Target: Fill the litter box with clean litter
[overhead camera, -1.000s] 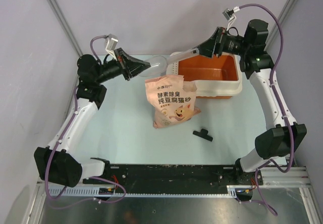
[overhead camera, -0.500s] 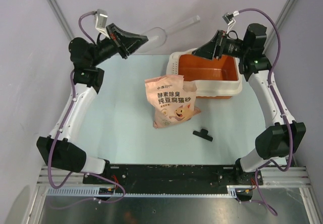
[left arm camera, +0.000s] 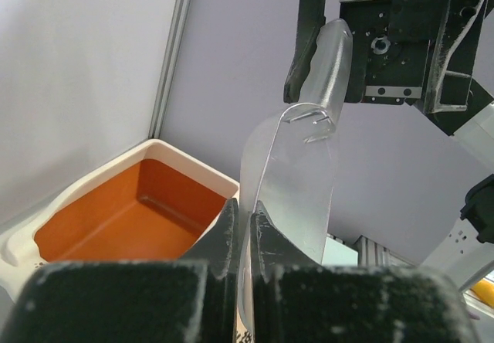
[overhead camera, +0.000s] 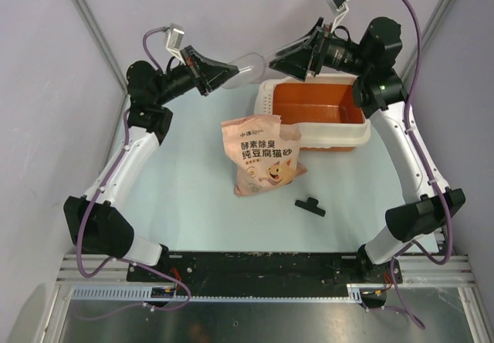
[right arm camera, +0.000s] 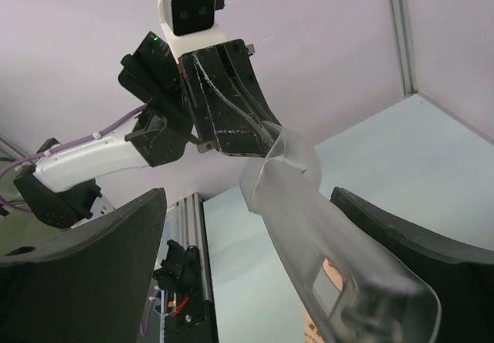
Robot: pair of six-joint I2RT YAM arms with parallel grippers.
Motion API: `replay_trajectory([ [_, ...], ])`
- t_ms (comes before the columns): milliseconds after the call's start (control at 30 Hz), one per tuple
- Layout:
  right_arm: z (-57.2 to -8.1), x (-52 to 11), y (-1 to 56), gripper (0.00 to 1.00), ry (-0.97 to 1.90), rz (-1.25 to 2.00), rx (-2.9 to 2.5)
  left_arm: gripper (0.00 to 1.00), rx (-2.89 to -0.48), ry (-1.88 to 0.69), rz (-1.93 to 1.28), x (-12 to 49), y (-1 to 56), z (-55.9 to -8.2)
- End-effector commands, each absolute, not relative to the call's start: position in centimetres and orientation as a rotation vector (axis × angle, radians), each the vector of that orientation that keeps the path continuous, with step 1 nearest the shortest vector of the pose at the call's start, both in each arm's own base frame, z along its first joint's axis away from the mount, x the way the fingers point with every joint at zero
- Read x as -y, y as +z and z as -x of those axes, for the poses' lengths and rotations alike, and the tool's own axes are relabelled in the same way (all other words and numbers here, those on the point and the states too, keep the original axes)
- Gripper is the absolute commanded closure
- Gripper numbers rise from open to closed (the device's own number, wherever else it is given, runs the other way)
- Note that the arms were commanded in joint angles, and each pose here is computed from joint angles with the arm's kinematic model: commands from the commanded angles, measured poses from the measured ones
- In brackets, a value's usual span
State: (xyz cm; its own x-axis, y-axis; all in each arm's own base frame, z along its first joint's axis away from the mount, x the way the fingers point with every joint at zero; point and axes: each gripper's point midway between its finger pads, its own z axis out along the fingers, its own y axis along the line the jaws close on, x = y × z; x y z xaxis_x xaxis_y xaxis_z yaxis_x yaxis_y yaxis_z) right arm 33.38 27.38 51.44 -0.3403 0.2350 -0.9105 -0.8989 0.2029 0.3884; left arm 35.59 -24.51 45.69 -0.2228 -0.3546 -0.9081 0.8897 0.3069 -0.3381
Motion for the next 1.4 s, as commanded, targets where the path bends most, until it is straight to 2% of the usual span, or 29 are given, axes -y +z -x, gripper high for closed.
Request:
replay_trajectory([
  [0,-33.2,-28.8,52.5,0.11,1.377,0.686,-1.388,1.0,-1.257,-1.254,-0.552,24.3,47.7,-34.5],
  [200,-33.7,-28.7,52.8,0.16,1.353,0.642,-1.387,1.0,-1.265,-1.259,-0.56,24.3,46.9,-33.9],
  [500,-33.7,-28.2,52.9,0.41,1.313,0.671,-1.364,1.0,-1.281,-1.251,-0.555,24.2,46.0,-34.0],
  [767,-34.6,-27.3,53.2,0.44,1.276,0.643,-1.358,1.0,-1.292,-1.262,-0.56,24.3,45.4,-33.8],
  [867,-34.6,-27.6,53.0,0.5,1.279,0.663,-1.35,1.0,-1.301,-1.267,-0.565,24.3,44.9,-33.7],
  [1067,-35.8,-27.7,53.2,0.69,1.234,0.655,-1.327,1.0,-1.314,-1.272,-0.572,24.5,43.9,-33.1],
  [1167,-35.8,-28.2,52.6,0.87,1.229,0.685,-1.329,1.0,-1.318,-1.269,-0.563,24.4,43.7,-33.0],
  [1200,-36.0,-28.2,52.1,1.0,1.215,0.699,-1.335,1.0,-1.319,-1.266,-0.557,24.3,43.6,-33.0],
  [1300,-36.3,-27.5,51.0,1.0,1.19,0.697,-1.376,0.81,-1.322,-1.254,-0.562,24.2,43.2,-33.1],
  [1367,-37.2,-25.7,50.7,1.0,1.151,0.647,-1.41,0.74,-1.322,-1.246,-0.571,24.0,43.0,-33.1],
])
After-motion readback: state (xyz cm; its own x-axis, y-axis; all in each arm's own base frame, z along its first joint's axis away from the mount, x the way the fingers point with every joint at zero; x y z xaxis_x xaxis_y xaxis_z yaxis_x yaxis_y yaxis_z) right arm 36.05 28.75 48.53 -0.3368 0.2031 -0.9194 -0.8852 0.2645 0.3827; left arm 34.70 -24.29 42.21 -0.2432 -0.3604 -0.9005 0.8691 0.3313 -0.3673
